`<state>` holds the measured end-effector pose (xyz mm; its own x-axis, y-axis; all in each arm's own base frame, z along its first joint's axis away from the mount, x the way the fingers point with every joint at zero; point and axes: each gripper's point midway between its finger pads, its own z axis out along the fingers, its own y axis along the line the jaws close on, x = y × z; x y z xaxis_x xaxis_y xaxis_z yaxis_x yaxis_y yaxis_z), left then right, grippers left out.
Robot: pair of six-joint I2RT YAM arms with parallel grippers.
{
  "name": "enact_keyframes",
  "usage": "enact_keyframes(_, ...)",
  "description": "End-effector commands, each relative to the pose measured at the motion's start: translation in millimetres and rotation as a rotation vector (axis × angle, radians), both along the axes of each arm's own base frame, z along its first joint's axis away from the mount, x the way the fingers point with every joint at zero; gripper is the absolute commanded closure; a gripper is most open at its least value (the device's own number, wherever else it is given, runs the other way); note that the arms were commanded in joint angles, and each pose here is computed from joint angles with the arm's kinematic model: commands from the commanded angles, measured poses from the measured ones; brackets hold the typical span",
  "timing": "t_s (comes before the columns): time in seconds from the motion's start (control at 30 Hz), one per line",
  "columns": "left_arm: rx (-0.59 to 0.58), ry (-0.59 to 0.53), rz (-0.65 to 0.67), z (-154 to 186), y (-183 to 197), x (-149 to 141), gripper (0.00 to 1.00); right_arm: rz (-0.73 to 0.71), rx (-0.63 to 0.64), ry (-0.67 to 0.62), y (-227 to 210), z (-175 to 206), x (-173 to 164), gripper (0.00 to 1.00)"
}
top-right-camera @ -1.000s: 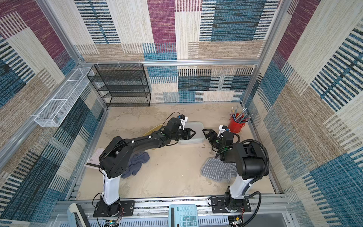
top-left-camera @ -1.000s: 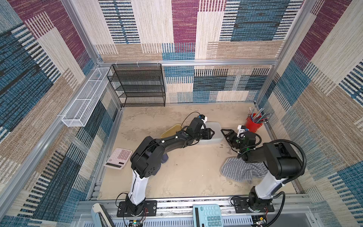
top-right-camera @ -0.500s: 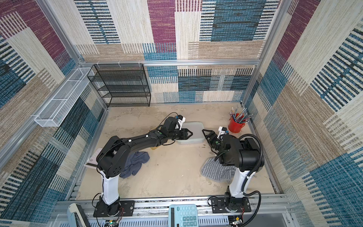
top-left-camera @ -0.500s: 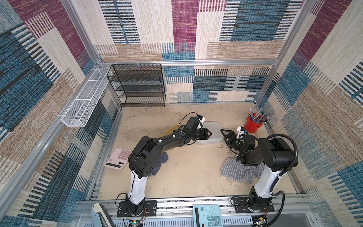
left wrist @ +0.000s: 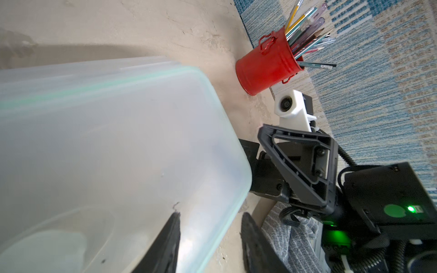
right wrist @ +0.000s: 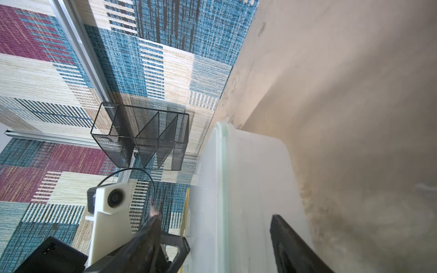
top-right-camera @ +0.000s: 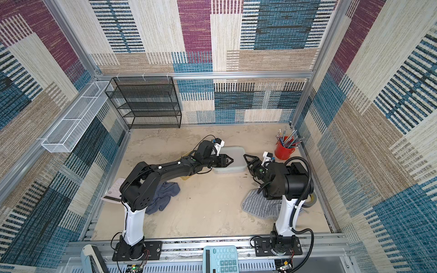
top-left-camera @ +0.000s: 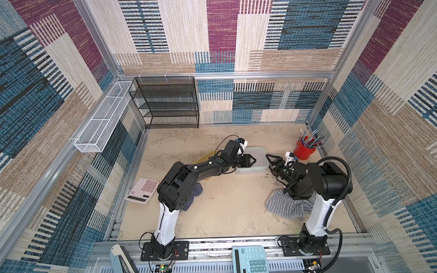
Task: Wipe the insides of the lunch boxes
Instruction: Open the fastener of the lunch box.
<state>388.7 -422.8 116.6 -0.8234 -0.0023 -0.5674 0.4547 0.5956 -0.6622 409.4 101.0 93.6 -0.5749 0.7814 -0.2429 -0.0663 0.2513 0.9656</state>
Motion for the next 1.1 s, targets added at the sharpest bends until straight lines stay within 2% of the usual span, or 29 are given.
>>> enact_keyframes(0.0, 0.078, 0.1, 0.006, -31.0, 8.2, -10.0, 0.55, 0.02, 0.053, -0.071, 6.2, 19.9, 0.1, 0.3)
enact_keyframes(0.3, 0.078, 0.112, 0.007, -36.4, 5.1, -8.1, 0.56, -0.002, 0.109, -0.077, 5.9, 25.4, -5.1, 0.42)
enact_keyframes(0.67, 0.095, 0.139, 0.016, -51.4, 4.1, -7.7, 0.58, 0.018, 0.052, -0.076, 8.6, 26.8, -1.5, 0.51)
enact_keyframes(1.07, 0.168, 0.163, 0.034, -69.4, 11.6, -7.6, 0.58, 0.018, 0.01, -0.083, 8.6, 27.1, 0.2, 0.61)
